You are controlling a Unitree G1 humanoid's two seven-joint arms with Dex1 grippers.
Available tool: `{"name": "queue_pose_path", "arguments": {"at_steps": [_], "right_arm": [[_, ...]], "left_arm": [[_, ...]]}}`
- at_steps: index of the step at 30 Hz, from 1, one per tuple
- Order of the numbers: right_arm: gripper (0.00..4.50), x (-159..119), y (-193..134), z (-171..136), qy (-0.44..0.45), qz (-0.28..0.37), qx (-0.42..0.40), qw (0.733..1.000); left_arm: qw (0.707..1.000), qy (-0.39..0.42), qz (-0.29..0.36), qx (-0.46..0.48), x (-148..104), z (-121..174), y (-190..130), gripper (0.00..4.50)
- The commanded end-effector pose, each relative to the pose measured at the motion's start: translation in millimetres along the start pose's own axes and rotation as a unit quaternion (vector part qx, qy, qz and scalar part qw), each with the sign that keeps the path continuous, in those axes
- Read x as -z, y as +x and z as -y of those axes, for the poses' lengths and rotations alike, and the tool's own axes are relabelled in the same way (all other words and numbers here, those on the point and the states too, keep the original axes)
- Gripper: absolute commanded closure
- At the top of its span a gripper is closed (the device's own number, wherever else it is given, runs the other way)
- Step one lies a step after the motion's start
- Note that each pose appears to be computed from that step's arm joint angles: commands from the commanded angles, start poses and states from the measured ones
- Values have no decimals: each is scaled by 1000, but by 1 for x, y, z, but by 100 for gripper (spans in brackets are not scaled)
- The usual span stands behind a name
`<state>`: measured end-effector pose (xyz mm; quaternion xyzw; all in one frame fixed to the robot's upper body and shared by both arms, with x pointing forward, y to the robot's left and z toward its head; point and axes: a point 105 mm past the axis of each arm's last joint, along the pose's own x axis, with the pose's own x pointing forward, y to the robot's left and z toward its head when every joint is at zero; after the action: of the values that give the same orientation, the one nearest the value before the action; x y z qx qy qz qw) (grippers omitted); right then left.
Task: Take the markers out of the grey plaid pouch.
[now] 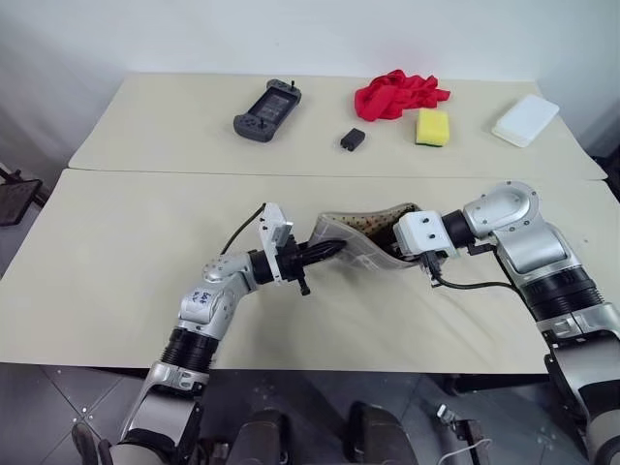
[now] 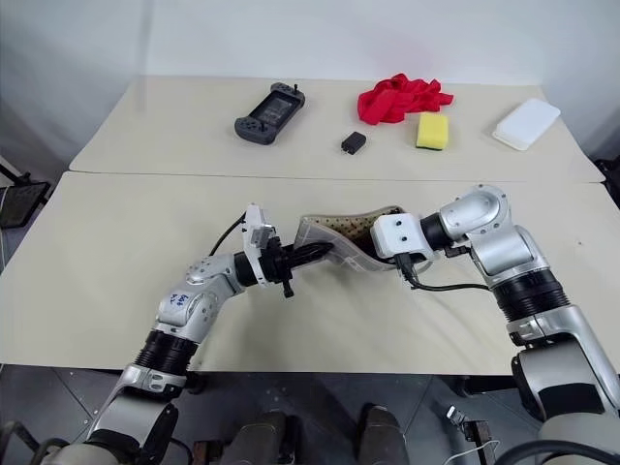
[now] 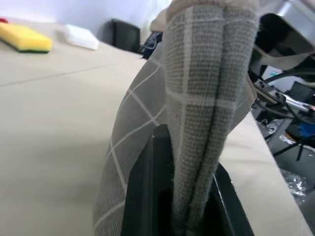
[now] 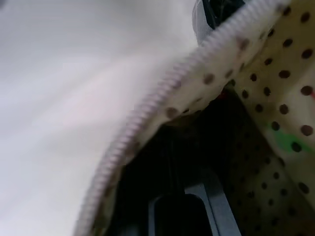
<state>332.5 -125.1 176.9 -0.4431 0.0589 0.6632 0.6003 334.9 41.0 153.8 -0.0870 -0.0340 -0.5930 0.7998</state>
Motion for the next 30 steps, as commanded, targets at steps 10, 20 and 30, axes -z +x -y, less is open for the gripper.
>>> {"name": "queue_pose_path", "arguments": {"at_steps": [10,20,30], "right_arm": [[447,-13,7,17,-168,28,105,980],[447,-24,9,27,-214,71,189,956],[447,-21,-40,61,17,141,302,943]], "left_arm": [[865,-424,245,-113,-51,-49,-18,450],[829,-479,241,-160,-41,-51,-11,450],[975,-192,106,-24,-34,4,-18,450]]}}
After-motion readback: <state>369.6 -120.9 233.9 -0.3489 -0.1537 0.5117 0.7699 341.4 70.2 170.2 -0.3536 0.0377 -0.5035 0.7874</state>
